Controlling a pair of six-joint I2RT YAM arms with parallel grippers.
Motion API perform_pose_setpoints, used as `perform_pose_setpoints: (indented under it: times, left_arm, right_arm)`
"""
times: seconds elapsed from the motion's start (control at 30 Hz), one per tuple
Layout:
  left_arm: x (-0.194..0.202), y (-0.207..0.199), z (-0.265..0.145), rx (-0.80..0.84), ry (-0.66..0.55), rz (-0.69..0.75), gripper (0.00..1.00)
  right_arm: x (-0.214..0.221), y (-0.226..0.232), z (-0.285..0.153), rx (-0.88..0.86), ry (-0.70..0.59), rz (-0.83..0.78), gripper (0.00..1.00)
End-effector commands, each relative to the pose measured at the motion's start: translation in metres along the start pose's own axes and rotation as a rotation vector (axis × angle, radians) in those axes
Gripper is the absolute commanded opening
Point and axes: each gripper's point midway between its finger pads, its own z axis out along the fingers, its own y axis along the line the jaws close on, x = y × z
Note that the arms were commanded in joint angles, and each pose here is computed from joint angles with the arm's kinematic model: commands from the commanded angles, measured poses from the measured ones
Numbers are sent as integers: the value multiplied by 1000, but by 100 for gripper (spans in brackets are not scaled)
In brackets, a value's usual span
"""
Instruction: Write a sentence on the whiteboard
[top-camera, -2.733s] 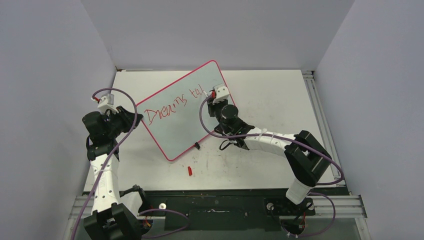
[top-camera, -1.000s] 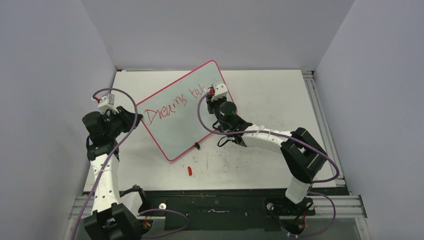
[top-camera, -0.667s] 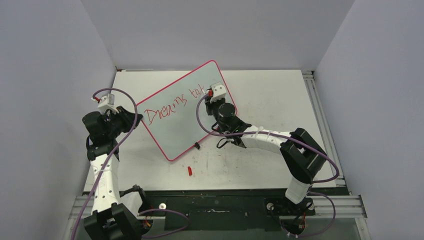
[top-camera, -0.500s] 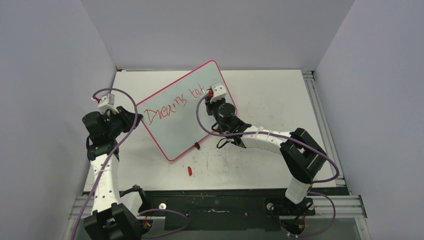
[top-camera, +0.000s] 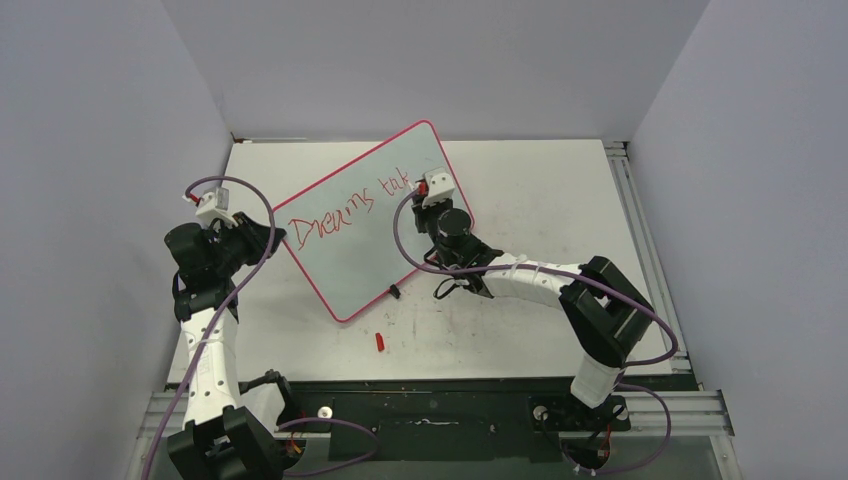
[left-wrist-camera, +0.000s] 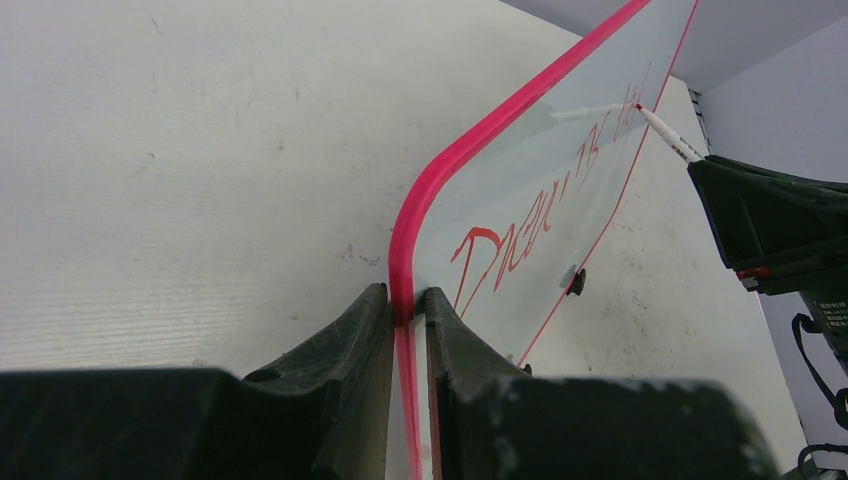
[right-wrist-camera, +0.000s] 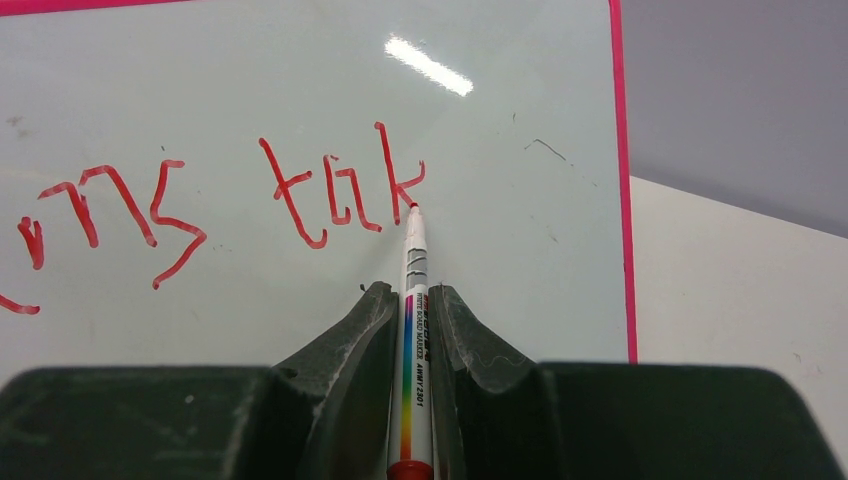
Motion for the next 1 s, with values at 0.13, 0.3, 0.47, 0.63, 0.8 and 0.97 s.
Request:
perform_pose_setpoints:
  times: [0.13,0.3,0.47,0.63,0.8,0.97]
  left_arm:
    - [-7,-12,-2,42,-17,35,14]
    - [-7,-12,-2,41,-17,35,14]
    - [-7,-12,-2,39,-18,36,14]
    - [-7,-12,-2,39,-17,36,14]
    - [-7,-11,-2,38,-16,36,14]
    - [-7,-11,-2,38,-17,37,14]
  right_arm:
    - [-17,-12,-5,31,-36,33,5]
    - [-29,-16,-12,31,-59,37,5]
    - [-44,-17,-16,23,-89,44,5]
    - [-47,-19,-7,21,-92,36,5]
    - [-46,-19,0,16,-92,31,5]
    - [-46,-16,2,4,-97,31,5]
